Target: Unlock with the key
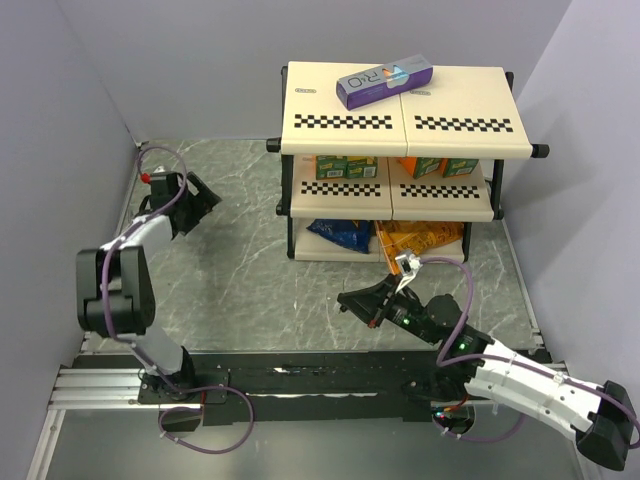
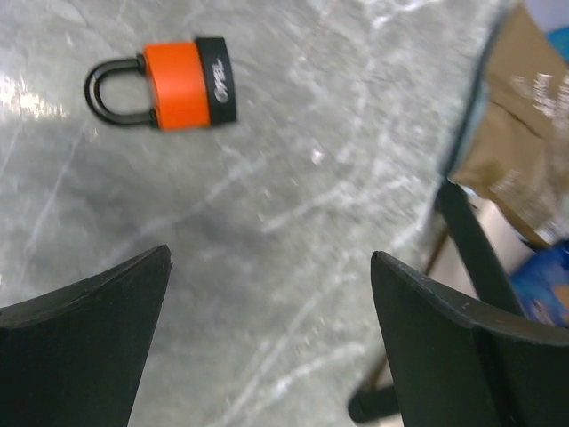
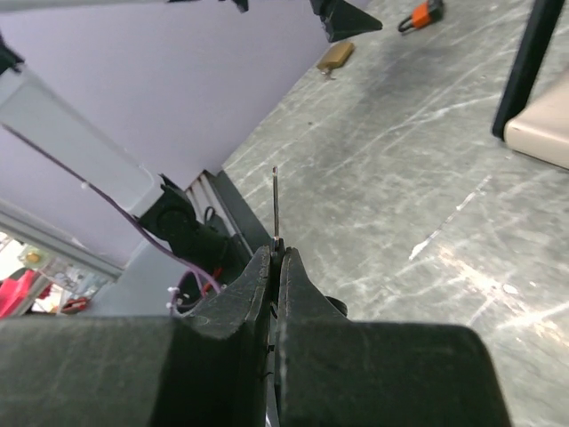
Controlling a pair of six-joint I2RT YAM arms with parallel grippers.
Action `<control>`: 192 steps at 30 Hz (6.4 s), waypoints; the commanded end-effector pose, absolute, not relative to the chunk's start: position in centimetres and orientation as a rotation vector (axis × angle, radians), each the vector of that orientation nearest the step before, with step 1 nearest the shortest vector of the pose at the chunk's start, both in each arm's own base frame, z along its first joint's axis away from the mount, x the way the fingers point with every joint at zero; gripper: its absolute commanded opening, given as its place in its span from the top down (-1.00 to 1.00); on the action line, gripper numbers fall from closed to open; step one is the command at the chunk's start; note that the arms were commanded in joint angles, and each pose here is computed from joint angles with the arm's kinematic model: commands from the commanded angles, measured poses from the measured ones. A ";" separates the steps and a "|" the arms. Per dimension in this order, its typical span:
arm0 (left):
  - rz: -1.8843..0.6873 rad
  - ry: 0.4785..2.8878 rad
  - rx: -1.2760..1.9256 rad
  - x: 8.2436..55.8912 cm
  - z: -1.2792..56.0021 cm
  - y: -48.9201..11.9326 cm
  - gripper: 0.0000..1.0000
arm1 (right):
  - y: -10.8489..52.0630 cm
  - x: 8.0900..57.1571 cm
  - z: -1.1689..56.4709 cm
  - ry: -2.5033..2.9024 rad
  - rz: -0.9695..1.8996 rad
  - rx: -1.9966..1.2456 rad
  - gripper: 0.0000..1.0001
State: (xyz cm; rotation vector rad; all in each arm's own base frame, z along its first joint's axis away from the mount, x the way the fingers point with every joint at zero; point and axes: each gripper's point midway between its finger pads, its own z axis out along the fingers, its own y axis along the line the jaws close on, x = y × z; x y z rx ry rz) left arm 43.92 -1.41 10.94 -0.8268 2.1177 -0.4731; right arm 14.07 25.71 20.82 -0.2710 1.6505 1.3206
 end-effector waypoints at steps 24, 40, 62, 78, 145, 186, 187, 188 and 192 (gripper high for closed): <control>-0.182 2.268 -0.877 50.8 2.9 5.1 -0.99 | 25.5 15.3 20.5 1.681 1.216 -0.285 1.00; -0.239 2.180 -0.898 52.7 3.5 5.5 -0.99 | 25.7 15.8 19.8 1.746 1.173 -0.286 1.00; -0.379 2.235 -0.838 54.7 3.3 1.3 -0.99 | 25.0 15.7 19.9 1.748 1.152 -0.268 1.00; -0.183 2.307 -0.596 55.3 4.5 -0.9 -0.99 | 25.3 15.9 19.4 1.766 1.150 -0.270 1.00; -1.032 2.211 -0.229 19.9 18.4 -27.4 0.00 | 34.2 17.8 18.1 1.975 0.356 -0.469 1.00; -1.358 1.771 0.401 18.8 24.9 -26.2 0.99 | 30.5 12.9 23.6 1.641 1.272 -0.619 -0.58; -1.374 1.763 0.433 18.3 25.0 -26.3 0.99 | 30.4 12.4 24.2 1.615 1.310 -0.638 -0.57; -1.397 1.748 0.469 17.8 25.3 -26.5 0.99 | 30.2 12.8 24.8 1.591 1.321 -0.624 -0.55; -1.487 1.699 0.588 15.9 26.1 -27.0 0.99 | 30.6 11.9 26.3 1.541 1.405 -0.655 -0.47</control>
